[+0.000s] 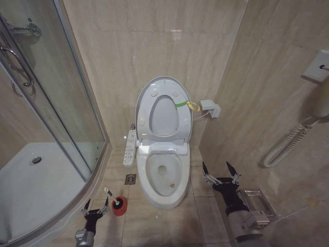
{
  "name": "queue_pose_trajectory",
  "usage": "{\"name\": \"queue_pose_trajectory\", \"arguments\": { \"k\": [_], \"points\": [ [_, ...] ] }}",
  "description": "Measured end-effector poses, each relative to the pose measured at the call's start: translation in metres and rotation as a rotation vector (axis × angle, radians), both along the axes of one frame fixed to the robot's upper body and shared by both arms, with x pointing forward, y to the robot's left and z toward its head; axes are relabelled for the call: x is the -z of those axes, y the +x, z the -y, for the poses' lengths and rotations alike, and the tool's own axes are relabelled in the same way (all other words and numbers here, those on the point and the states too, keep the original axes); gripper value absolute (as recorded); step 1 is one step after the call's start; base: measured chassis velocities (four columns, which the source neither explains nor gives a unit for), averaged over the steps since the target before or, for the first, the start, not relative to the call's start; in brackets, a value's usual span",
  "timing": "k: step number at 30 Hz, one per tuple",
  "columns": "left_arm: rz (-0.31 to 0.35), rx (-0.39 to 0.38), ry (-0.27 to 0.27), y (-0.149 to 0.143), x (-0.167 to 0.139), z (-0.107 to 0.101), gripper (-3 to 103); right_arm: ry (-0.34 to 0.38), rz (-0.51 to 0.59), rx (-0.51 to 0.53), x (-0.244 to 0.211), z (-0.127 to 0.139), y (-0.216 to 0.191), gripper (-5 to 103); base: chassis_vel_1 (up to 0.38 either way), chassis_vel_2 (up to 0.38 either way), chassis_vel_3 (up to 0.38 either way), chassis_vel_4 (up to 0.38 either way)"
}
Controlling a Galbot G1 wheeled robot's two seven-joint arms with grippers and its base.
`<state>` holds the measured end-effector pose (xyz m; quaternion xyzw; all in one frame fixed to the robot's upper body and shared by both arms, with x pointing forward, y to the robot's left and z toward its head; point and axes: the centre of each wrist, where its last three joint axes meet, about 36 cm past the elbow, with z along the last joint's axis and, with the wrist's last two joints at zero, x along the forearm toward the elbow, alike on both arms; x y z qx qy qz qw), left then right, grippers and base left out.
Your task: Open the toilet lid, clean the toilet bowl with a toilet brush, close the toilet lid, and flush.
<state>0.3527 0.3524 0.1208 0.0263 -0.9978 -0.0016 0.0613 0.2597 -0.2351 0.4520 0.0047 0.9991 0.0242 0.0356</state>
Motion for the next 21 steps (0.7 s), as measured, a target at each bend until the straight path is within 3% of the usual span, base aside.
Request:
{"name": "queue_pose_trajectory", "arguments": {
  "k": [5, 11, 12, 19, 21],
  "points": [
    [0.031, 0.033, 0.005, 0.023, 0.001, -0.002, 103, 0.0, 0.0, 0.0, 0.0, 0.0, 0.0, 100, 0.0, 0.0, 0.0, 0.0],
    [0.021, 0.069, 0.005, 0.033, 0.006, 0.001, 103, 0.0, 0.0, 0.0, 0.0, 0.0, 0.0, 100, 0.0, 0.0, 0.0, 0.0],
    [0.016, 0.073, 0.003, 0.033, 0.008, 0.003, 93, 0.0, 0.0, 0.0, 0.0, 0.0, 0.0, 100, 0.0, 0.0, 0.0, 0.0],
    [0.008, 0.067, -0.005, 0.035, 0.012, 0.006, 93, 0.0, 0.0, 0.0, 0.0, 0.0, 0.0, 100, 0.0, 0.0, 0.0, 0.0],
    [0.006, 0.064, -0.002, 0.035, 0.014, 0.004, 99, 0.0, 0.0, 0.0, 0.0, 0.0, 0.0, 100, 0.0, 0.0, 0.0, 0.0]
  ]
}}
